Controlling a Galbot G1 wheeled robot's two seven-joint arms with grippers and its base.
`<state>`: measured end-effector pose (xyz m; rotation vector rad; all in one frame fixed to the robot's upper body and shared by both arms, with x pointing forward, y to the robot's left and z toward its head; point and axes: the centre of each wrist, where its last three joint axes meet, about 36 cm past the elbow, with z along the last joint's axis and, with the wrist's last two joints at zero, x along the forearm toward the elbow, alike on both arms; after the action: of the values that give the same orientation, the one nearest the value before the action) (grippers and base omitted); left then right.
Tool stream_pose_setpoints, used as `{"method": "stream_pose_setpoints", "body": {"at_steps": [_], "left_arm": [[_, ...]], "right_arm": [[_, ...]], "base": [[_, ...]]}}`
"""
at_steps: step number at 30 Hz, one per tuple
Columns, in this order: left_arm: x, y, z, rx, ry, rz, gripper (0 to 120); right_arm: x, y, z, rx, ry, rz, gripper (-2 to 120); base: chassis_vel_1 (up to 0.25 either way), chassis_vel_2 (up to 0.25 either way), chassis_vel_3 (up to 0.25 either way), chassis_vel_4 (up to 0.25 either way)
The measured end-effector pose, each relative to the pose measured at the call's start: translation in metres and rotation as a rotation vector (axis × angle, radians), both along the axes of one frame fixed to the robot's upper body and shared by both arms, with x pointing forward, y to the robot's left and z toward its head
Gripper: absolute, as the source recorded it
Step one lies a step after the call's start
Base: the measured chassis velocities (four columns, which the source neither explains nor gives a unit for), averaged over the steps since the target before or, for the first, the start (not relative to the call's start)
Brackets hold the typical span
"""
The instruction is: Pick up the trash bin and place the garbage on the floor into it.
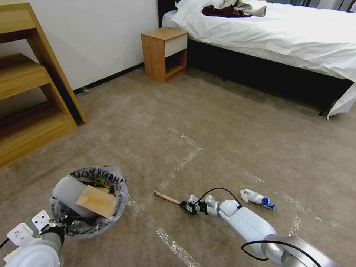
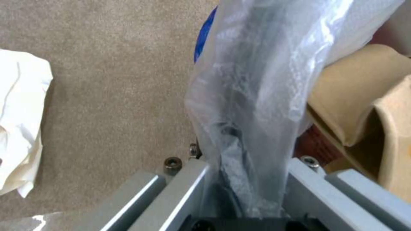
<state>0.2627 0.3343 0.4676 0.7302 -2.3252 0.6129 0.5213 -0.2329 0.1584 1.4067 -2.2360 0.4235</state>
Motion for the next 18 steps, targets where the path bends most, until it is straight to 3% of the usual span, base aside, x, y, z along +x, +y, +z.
{"method": "stream_pose_setpoints", "body": {"at_steps": [5,7,8,10,18], "left_arm": [[-0.005,-0.002,0.009,-0.006,-0.007,-0.005,0],[-0.008,-0.002,0.013,-0.007,-0.008,-0.002,0],[-0.008,-0.002,0.013,-0.007,-0.008,-0.002,0],[-0.011,-0.004,0.018,-0.016,-0.012,-0.001,0],[-0.013,-0.006,0.027,-0.028,-0.027,-0.001,0]], "right_arm": [[0.033,-0.006,0.038,0.062,-0.161,-0.013,0],[0.06,-0.012,0.079,0.125,-0.284,-0.044,0],[0.06,-0.012,0.079,0.125,-0.284,-0.044,0],[0.078,-0.02,0.123,0.186,-0.393,-0.065,0],[0.091,-0.056,0.229,0.34,-0.571,-0.144,0]], "base": [[0.0,0.0,0.0,0.0],[0.0,0.0,0.0,0.0],[0.0,0.0,0.0,0.0],[0.0,0.0,0.0,0.0],[0.0,0.0,0.0,0.0]]}}
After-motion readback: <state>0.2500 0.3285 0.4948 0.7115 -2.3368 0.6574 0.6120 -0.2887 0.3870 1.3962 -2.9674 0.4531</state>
